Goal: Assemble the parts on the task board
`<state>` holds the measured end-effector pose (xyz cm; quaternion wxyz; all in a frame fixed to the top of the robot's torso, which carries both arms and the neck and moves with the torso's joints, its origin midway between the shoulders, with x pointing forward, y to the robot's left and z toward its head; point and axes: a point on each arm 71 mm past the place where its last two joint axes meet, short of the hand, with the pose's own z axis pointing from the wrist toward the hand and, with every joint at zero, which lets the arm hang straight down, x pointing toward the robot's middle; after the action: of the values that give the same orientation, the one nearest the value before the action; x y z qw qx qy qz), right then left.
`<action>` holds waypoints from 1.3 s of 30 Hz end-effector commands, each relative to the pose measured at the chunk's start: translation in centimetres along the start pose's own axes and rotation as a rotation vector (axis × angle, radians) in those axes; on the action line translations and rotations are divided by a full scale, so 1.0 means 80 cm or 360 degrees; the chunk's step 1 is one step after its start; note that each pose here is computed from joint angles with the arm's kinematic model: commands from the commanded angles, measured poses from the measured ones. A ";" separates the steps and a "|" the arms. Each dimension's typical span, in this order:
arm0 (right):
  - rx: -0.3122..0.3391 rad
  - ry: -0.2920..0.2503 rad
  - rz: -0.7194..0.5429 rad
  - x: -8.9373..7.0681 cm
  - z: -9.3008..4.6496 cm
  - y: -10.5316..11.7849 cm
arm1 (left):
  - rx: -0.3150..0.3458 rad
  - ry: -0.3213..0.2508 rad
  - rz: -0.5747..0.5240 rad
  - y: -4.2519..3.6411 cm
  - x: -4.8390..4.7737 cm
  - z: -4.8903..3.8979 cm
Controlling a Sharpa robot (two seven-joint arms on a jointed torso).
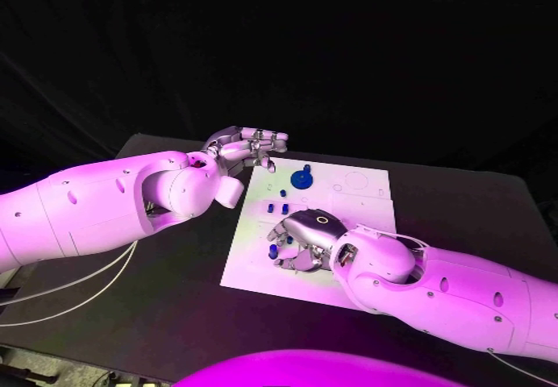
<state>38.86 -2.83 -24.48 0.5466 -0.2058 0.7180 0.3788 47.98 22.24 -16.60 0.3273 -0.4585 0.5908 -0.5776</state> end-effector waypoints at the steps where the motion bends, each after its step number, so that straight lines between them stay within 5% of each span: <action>1: -0.0032 -0.0110 0.0026 -0.007 -0.005 0.004 | 0.0008 0.0028 -0.0003 -0.0011 0.002 0.000; 10: -0.0016 -0.0252 0.0119 -0.035 -0.037 -0.002 | 0.0006 0.0025 -0.0002 -0.0008 0.001 0.000; 17: 0.0336 -0.0221 0.0386 -0.063 -0.087 -0.066 | -0.0004 0.0027 0.0000 0.0019 0.001 -0.001; 25: 0.0673 -0.0170 0.0486 -0.072 -0.152 -0.116 | -0.0018 0.0022 0.0003 0.0063 -0.002 -0.003; 39: 0.0924 -0.0128 0.0289 -0.049 -0.192 -0.131 | -0.0031 0.0026 0.0001 0.0108 -0.002 -0.003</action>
<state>37.91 -21.55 -22.10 0.5634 0.0479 0.7871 0.2465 47.72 22.64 -17.52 0.3244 -0.4626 0.5977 -0.5687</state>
